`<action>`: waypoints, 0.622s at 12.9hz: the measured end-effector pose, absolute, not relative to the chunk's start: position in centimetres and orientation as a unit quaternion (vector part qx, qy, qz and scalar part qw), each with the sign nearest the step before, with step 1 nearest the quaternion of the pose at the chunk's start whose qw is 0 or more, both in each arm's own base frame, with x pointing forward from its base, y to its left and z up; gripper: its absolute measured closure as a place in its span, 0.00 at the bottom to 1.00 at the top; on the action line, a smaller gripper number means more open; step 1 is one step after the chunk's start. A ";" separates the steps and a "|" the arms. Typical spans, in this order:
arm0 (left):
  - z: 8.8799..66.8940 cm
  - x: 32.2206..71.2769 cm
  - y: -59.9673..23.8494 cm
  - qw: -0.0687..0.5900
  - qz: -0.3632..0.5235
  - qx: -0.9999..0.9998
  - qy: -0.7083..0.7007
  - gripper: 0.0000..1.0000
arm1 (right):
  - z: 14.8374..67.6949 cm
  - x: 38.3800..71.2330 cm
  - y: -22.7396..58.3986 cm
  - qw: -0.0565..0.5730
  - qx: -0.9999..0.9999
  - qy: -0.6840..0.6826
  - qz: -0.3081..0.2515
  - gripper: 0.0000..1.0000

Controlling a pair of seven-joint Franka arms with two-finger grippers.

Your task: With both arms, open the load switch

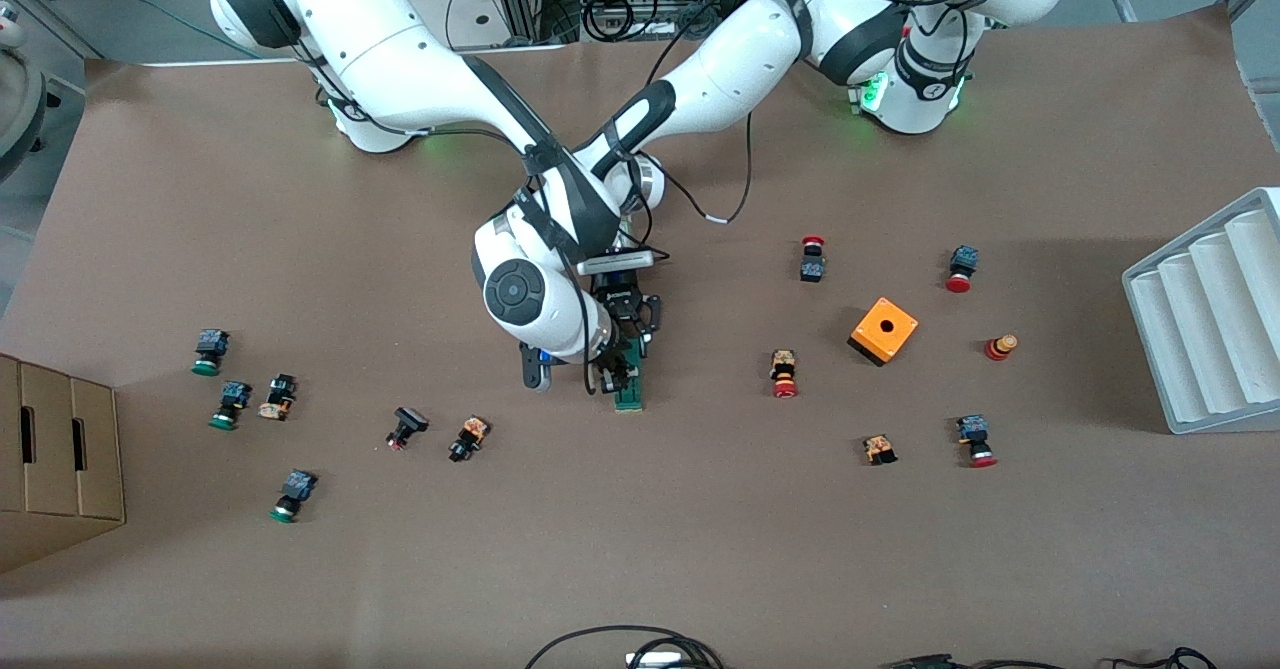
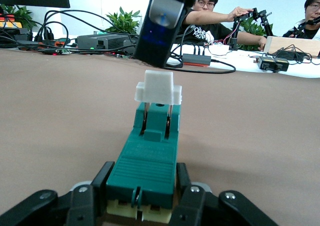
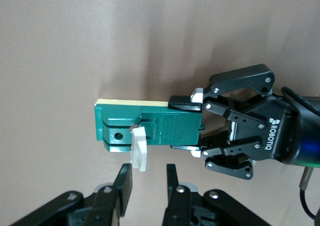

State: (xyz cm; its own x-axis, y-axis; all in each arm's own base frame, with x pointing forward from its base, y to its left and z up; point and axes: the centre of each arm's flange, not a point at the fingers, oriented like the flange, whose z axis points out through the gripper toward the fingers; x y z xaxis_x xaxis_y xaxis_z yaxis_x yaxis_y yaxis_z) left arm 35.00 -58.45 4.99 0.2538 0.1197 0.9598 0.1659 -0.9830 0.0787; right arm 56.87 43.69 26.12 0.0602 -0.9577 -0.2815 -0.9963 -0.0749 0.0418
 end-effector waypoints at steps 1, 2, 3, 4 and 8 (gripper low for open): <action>5.0 35.0 -58.4 0.019 -0.604 -0.792 -0.090 0.44 | 25.8 56.9 43.7 0.080 -0.723 0.675 0.118 0.65; 5.0 35.0 -58.4 0.019 -0.604 -0.792 -0.090 0.44 | 25.5 56.8 43.7 0.078 -0.723 0.676 0.119 0.67; 5.0 35.0 -58.4 0.019 -0.604 -0.792 -0.090 0.44 | 25.1 56.8 43.7 0.076 -0.723 0.676 0.119 0.67; 5.0 35.0 -58.5 0.019 -0.604 -0.792 -0.090 0.44 | 24.7 56.7 43.7 0.075 -0.723 0.676 0.119 0.67; 5.0 35.0 -58.5 0.020 -0.603 -0.792 -0.090 0.44 | 24.7 56.8 43.9 0.080 -0.723 0.676 0.116 0.78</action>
